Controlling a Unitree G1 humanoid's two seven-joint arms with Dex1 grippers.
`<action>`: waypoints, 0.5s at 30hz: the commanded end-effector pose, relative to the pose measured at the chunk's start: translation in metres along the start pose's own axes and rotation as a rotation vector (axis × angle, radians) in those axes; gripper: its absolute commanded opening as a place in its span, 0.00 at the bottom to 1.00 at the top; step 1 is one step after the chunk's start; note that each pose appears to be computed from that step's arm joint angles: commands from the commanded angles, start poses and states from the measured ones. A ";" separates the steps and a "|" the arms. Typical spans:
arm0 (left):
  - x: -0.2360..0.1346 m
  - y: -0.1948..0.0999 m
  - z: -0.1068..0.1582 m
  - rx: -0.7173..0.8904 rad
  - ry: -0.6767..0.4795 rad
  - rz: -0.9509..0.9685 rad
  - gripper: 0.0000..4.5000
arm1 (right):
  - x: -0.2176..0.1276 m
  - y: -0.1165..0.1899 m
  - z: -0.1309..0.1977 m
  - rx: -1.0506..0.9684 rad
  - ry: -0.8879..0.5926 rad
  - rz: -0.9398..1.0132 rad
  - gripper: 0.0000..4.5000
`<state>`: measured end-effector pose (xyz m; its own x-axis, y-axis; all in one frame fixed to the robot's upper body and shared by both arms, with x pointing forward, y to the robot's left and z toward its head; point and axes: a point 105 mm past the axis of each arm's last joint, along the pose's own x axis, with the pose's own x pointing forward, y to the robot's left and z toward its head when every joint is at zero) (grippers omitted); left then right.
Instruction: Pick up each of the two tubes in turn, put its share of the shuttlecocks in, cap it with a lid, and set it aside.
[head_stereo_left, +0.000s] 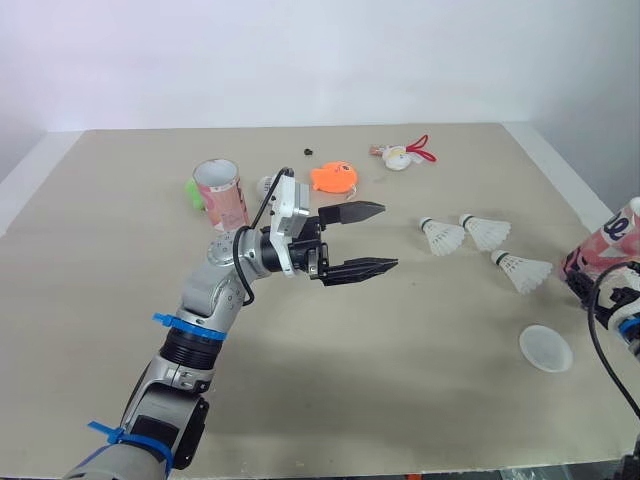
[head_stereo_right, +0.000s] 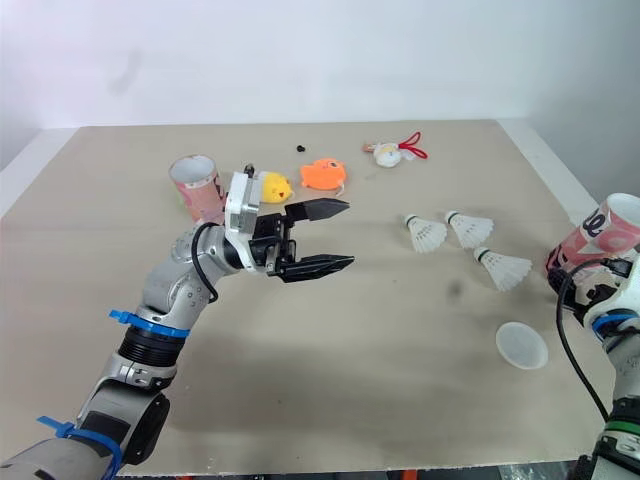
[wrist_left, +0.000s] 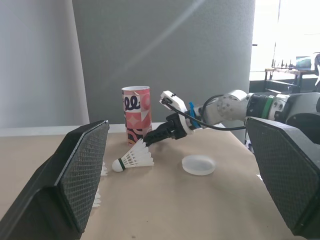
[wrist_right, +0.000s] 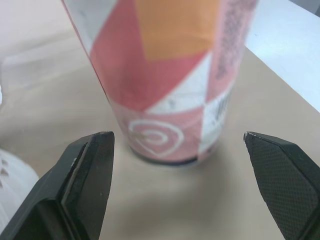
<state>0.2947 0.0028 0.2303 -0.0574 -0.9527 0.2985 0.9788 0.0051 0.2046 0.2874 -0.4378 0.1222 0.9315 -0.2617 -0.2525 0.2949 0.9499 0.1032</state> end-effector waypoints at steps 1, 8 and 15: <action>-0.002 -0.001 0.011 0.025 -0.023 -0.004 1.00 | -0.014 0.002 0.029 -0.053 -0.062 0.042 0.98; -0.033 -0.007 -0.013 -0.042 0.133 0.105 1.00 | -0.067 0.055 0.059 -0.144 -0.105 0.430 0.98; -0.082 -0.016 -0.017 -0.084 0.211 0.353 1.00 | -0.114 0.208 0.044 -0.258 -0.084 1.069 0.98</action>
<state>0.2881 0.0626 0.1726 0.2508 -0.9620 0.1083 0.9674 0.2532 0.0091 0.2543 -0.2517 0.2132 0.7800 0.6173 -0.1022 -0.6191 0.7851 0.0178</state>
